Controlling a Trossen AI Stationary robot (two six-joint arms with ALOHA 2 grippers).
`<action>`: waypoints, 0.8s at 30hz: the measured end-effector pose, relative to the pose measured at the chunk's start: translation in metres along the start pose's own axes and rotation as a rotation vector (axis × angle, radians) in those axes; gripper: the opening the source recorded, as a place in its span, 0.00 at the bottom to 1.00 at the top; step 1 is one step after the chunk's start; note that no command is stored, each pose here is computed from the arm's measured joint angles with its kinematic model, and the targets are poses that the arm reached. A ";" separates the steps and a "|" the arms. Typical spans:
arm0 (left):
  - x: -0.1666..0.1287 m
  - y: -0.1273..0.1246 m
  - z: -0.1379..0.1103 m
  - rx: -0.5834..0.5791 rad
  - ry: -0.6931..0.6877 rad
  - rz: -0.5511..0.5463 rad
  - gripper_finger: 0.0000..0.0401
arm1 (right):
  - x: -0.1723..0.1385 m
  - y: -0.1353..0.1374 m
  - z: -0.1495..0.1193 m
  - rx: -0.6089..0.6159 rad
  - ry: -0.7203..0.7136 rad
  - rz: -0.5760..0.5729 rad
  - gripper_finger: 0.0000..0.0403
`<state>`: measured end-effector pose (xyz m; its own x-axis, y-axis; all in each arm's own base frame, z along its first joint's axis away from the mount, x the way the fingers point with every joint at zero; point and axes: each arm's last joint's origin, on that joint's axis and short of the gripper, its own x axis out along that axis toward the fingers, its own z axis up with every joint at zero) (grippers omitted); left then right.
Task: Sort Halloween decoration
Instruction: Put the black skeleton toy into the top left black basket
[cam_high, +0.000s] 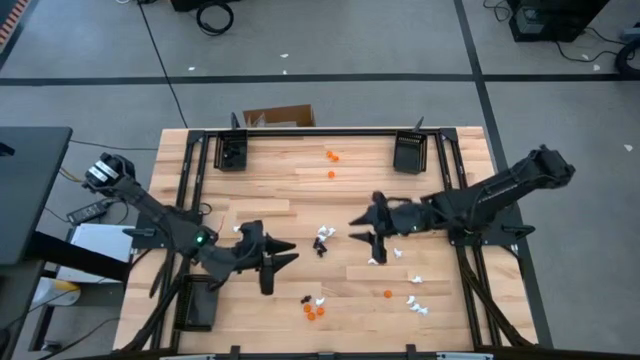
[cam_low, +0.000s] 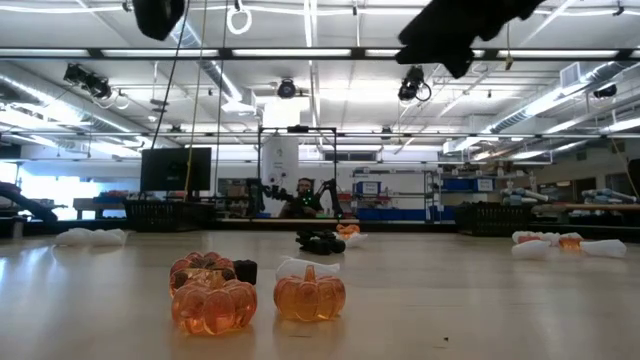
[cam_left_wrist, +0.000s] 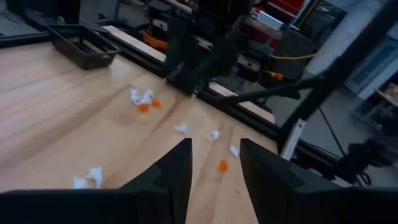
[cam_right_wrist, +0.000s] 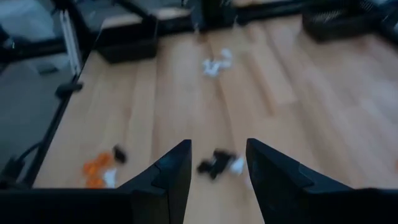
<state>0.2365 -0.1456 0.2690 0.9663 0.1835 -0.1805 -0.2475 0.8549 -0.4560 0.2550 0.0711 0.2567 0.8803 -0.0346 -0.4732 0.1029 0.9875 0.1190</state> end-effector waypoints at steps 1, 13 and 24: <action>-0.002 -0.002 -0.002 -0.002 0.001 -0.004 0.35 | -0.001 0.004 -0.003 -0.003 0.018 -0.002 0.40; 0.026 0.003 -0.037 -0.089 0.008 0.095 0.35 | -0.009 0.012 -0.024 0.016 0.198 0.005 0.40; 0.055 0.032 -0.028 -0.064 -0.018 0.229 0.35 | -0.002 -0.016 -0.013 0.002 0.156 -0.100 0.40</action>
<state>0.2800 -0.1212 0.2200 0.8852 0.3783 -0.2706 -0.4641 0.7575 -0.4591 0.2459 0.0569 0.2445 0.7832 -0.1081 -0.6123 0.1874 0.9800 0.0667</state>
